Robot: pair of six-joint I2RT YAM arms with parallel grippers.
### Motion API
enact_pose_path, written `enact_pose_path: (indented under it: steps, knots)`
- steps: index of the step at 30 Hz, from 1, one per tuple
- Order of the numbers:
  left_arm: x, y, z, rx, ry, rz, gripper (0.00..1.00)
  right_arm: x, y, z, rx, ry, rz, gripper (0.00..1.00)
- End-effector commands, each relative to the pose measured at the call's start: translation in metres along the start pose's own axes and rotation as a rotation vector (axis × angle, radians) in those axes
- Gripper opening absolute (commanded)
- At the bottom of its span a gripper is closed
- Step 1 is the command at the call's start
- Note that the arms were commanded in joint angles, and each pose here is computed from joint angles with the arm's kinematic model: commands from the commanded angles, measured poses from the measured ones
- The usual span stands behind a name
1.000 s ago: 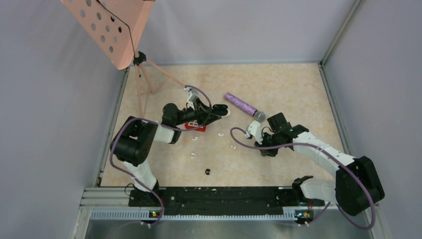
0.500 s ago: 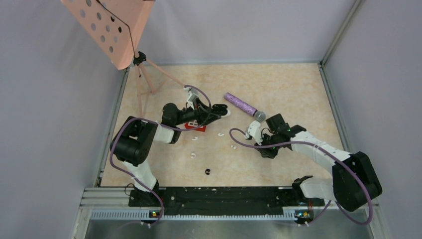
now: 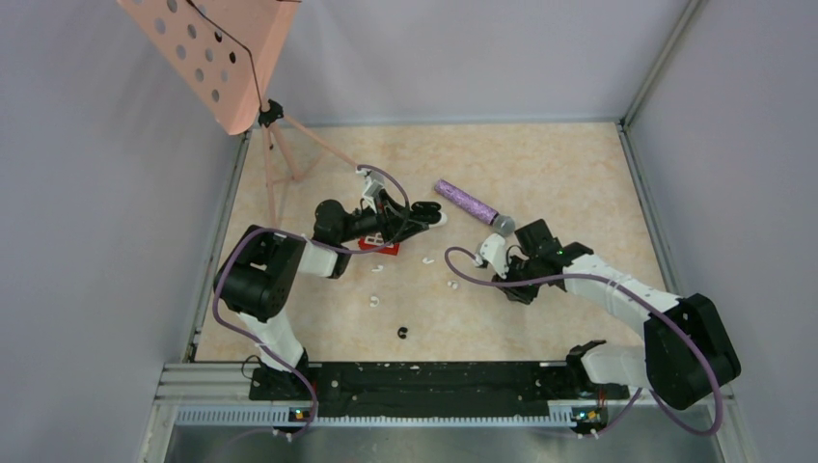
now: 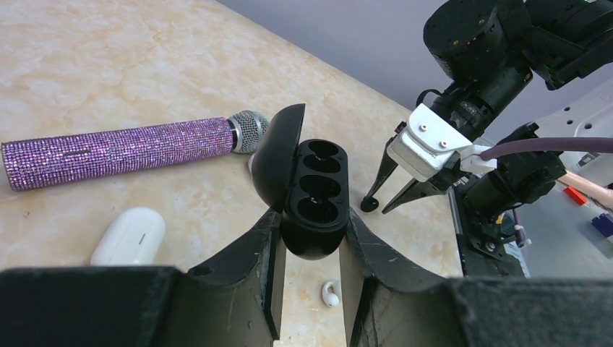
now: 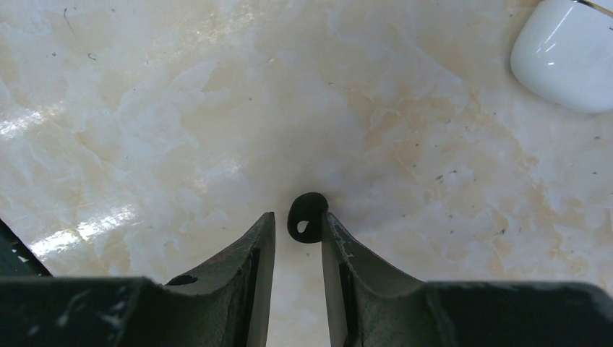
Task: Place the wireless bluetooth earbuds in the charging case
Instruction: Pick up the earbud from the center of the board.
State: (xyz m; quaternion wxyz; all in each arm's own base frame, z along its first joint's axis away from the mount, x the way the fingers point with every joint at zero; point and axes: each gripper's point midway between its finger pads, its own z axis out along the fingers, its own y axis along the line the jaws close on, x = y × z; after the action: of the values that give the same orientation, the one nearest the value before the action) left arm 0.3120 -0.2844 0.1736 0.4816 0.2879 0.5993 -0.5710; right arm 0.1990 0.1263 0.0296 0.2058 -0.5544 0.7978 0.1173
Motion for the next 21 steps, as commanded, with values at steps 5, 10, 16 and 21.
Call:
enact_pose_path:
  steps: [5,10,16,21]
  knots:
    - [-0.018,-0.004,0.002,0.007,-0.033,0.034,0.00,-0.006,-0.011,0.002,0.058,-0.009,-0.010,0.24]
    - [-0.017,-0.002,0.002,0.005,-0.030,0.029,0.00,-0.008,-0.013,-0.001,0.071,-0.015,-0.018,0.17]
    - [-0.018,-0.001,0.000,-0.003,-0.034,0.025,0.00,-0.018,-0.004,-0.016,0.065,-0.083,-0.047,0.19]
    - [-0.018,0.001,-0.001,-0.008,-0.035,0.022,0.00,-0.012,0.010,-0.016,-0.001,-0.072,-0.067,0.18]
